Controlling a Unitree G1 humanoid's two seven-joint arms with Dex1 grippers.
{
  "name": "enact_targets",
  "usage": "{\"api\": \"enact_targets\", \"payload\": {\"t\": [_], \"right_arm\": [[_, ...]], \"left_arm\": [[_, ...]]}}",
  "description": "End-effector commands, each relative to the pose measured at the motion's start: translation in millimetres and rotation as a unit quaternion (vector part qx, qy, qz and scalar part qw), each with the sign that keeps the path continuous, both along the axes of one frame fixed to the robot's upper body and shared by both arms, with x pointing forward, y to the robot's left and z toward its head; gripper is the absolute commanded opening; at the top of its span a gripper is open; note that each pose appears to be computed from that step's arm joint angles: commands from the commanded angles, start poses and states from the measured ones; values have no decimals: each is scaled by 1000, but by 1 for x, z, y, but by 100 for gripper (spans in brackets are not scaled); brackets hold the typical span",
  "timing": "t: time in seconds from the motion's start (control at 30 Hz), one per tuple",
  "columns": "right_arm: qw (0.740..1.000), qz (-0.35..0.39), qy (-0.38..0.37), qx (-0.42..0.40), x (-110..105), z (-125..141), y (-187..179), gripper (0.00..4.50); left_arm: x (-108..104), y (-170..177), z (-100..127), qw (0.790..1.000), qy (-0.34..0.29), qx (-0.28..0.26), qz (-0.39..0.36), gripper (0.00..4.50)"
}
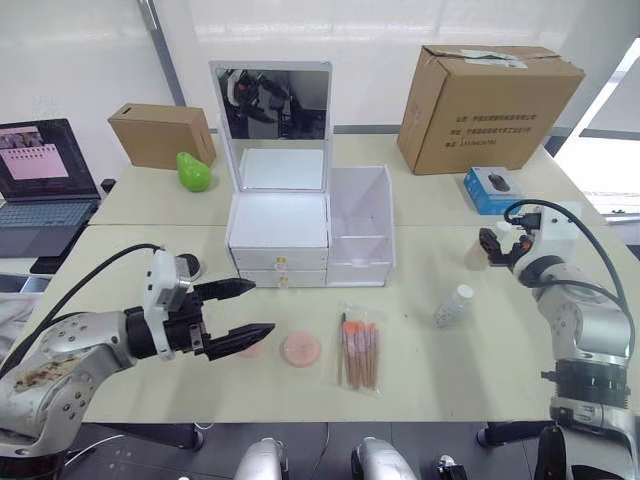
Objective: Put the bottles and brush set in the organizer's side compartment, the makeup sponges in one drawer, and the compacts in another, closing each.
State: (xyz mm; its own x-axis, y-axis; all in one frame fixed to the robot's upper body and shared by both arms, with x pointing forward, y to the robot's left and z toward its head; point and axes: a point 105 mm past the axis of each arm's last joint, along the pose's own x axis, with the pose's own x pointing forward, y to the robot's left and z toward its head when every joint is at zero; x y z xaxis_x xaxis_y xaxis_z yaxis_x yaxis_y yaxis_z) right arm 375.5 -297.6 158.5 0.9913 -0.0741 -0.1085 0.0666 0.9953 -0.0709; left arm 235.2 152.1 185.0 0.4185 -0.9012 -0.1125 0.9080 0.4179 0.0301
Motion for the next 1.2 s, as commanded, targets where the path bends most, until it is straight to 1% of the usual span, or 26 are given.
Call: {"api": "enact_targets", "payload": {"t": [0.03, 0.13, 0.23, 0.33, 0.57, 0.6, 0.63, 0.8, 0.87, 0.97, 1.0, 1.07, 1.17, 1.2], "right_arm": [[999, 11, -33, 5, 5, 15, 1, 448], [999, 7, -32, 11, 10, 11, -2, 448], [999, 14, -37, 18, 14, 13, 1, 448], [999, 18, -37, 19, 17, 11, 3, 394], [999, 19, -41, 19, 21, 11, 3, 153], [999, 20, -42, 19, 21, 11, 3, 121], [999, 22, -43, 18, 21, 11, 4, 102], [998, 30, -52, 14, 20, 16, 7, 102], [997, 41, -70, 10, 18, 26, 11, 102], [991, 80, -108, 8, 14, 51, 26, 102], [985, 115, -129, 11, 10, 69, 41, 102], [973, 169, -153, 19, 1, 92, 63, 102], [961, 228, -154, 39, -9, 108, 86, 102], [949, 270, -152, 50, -15, 117, 107, 102]], "left_arm": [[1, -12, 13, 1000, -11, 6, 1, 450], [1, -21, 17, 999, -18, 27, -6, 450], [-2, -32, 23, 999, -30, 28, -23, 450], [-3, -36, 25, 999, -35, 29, -27, 450], [-4, -37, 24, 999, -34, 31, -27, 450], [-4, -37, 24, 999, -34, 31, -27, 450], [-4, -37, 24, 999, -34, 31, -26, 450], [-4, -36, 24, 999, -33, 31, -25, 450], [-3, -36, 22, 999, -31, 32, -24, 450], [-3, -35, 20, 999, -28, 33, -23, 450], [-2, -33, 20, 999, -26, 32, -21, 450], [0, -30, 19, 999, -22, 29, -15, 450], [2, -26, 18, 999, -17, 26, -7, 450], [4, -23, 18, 1000, -17, 26, -2, 450]]}}
